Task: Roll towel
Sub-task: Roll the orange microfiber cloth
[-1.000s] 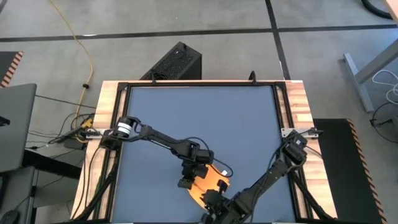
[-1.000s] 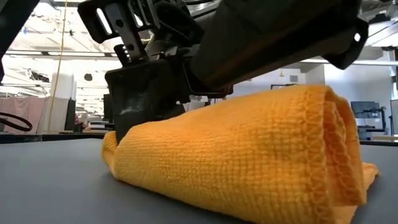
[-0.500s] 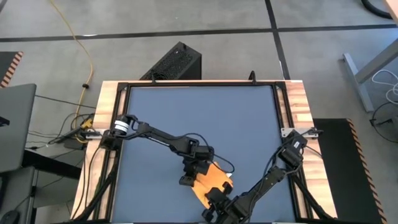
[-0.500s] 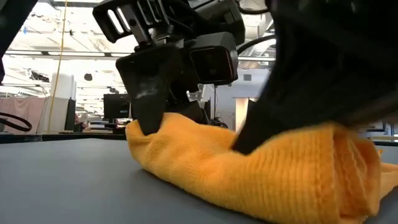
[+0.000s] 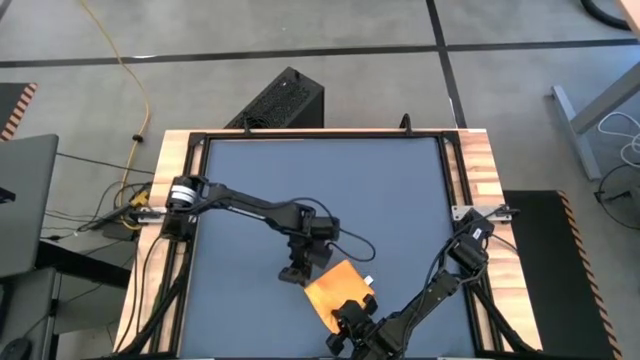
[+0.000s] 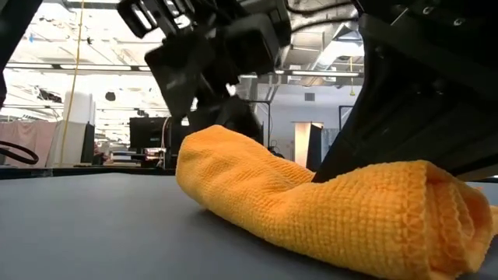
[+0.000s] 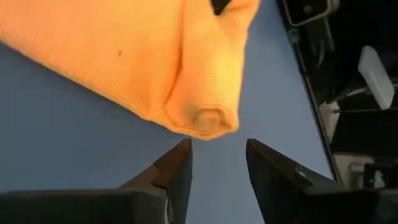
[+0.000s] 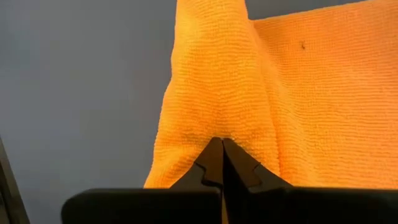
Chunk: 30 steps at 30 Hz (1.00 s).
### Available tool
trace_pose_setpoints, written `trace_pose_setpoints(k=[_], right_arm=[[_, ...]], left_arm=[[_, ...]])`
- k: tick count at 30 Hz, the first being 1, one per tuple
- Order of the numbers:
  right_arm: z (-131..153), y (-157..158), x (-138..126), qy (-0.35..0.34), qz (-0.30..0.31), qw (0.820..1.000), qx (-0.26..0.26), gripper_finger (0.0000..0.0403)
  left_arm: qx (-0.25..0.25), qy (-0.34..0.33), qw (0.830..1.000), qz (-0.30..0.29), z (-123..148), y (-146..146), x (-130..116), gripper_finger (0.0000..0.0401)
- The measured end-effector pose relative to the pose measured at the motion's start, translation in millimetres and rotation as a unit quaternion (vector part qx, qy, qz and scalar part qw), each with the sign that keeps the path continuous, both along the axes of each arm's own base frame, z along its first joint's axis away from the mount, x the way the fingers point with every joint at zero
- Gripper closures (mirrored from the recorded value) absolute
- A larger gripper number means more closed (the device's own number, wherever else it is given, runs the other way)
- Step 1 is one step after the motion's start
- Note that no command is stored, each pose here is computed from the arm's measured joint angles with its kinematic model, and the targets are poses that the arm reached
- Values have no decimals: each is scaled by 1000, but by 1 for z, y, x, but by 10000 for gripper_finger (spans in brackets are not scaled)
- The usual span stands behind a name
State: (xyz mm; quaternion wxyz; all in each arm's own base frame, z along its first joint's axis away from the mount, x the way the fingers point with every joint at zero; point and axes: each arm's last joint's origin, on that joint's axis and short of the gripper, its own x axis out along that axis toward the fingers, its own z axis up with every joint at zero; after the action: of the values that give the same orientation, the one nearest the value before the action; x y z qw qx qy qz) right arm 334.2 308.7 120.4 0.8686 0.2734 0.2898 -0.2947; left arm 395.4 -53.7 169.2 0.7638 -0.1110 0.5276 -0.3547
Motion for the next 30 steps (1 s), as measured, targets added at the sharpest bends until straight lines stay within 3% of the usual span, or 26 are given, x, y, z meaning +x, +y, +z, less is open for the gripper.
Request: trace_pose_setpoints(k=[3,6,11,15,19,23,30], right_arm=[[0,0,0,-2,-1,1000,-2,384],[0,0,0,-2,-2,1000,-3,384],[0,-1,-1,-1,-2,1000,-7,384],[0,0,-1,-1,-2,1000,-8,384],[0,0,-1,-1,-1,1000,-8,383],[0,0,-1,-2,-1,1000,-7,383],[0,-1,0,-7,-10,1000,2,383]], left_arm=[[12,-30,999,-16,12,-2,-2,262],[62,-103,992,-28,25,-16,-6,264],[94,-248,964,-34,45,-47,-28,285],[100,-337,936,9,36,-61,-41,303],[116,-361,925,35,10,-66,-43,311],[137,-350,925,62,-3,-61,-40,320],[120,-335,933,47,-9,-51,-37,349]])
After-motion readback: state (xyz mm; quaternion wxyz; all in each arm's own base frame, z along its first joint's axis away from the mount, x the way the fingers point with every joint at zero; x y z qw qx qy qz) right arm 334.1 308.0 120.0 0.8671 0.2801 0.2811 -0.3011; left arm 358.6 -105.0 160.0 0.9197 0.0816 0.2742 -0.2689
